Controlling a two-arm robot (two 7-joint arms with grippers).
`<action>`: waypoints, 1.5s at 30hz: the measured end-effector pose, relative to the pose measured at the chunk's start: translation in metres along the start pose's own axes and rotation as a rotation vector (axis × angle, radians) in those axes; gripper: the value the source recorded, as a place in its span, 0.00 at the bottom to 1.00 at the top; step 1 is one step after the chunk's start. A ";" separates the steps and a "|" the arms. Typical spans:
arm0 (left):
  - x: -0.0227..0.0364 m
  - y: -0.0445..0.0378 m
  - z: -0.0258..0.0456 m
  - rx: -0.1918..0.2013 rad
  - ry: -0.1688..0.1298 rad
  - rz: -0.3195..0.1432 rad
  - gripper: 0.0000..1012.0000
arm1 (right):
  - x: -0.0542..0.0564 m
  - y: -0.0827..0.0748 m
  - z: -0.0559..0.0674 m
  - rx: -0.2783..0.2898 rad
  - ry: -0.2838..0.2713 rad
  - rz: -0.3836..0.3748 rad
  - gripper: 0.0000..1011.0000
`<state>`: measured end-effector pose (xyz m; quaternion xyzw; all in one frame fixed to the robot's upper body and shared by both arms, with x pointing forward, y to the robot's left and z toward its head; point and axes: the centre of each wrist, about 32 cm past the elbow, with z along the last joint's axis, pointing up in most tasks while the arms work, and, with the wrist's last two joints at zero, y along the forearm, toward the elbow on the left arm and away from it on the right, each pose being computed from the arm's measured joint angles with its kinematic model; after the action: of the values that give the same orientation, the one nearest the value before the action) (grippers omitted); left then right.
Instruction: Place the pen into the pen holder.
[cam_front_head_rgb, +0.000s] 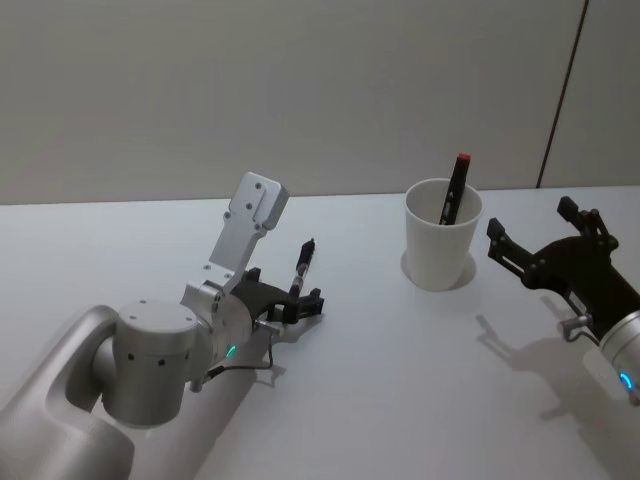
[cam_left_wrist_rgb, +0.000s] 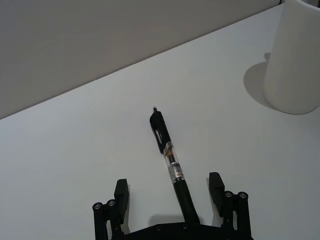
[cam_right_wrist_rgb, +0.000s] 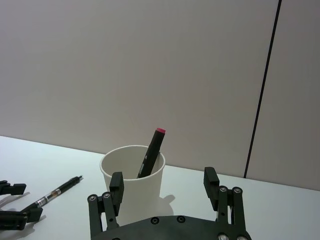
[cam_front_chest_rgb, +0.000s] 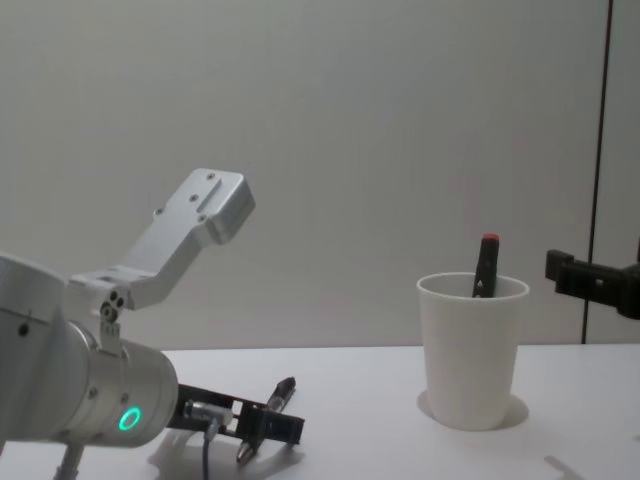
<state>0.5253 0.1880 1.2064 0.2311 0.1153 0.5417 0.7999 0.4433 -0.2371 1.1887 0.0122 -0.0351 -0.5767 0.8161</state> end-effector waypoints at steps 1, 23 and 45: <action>0.0002 -0.0001 0.0003 0.002 0.003 0.000 0.99 | 0.000 0.000 0.000 0.000 0.000 0.000 0.99; 0.0013 -0.0018 0.0066 0.033 0.087 0.004 0.97 | 0.000 0.000 0.000 0.000 0.000 0.000 0.99; 0.0013 -0.0022 0.0076 0.040 0.105 0.004 0.34 | 0.000 0.000 0.000 0.000 0.000 0.000 0.99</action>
<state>0.5310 0.1866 1.2120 0.2185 0.1672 0.5523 0.7869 0.4433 -0.2371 1.1887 0.0122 -0.0351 -0.5766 0.8162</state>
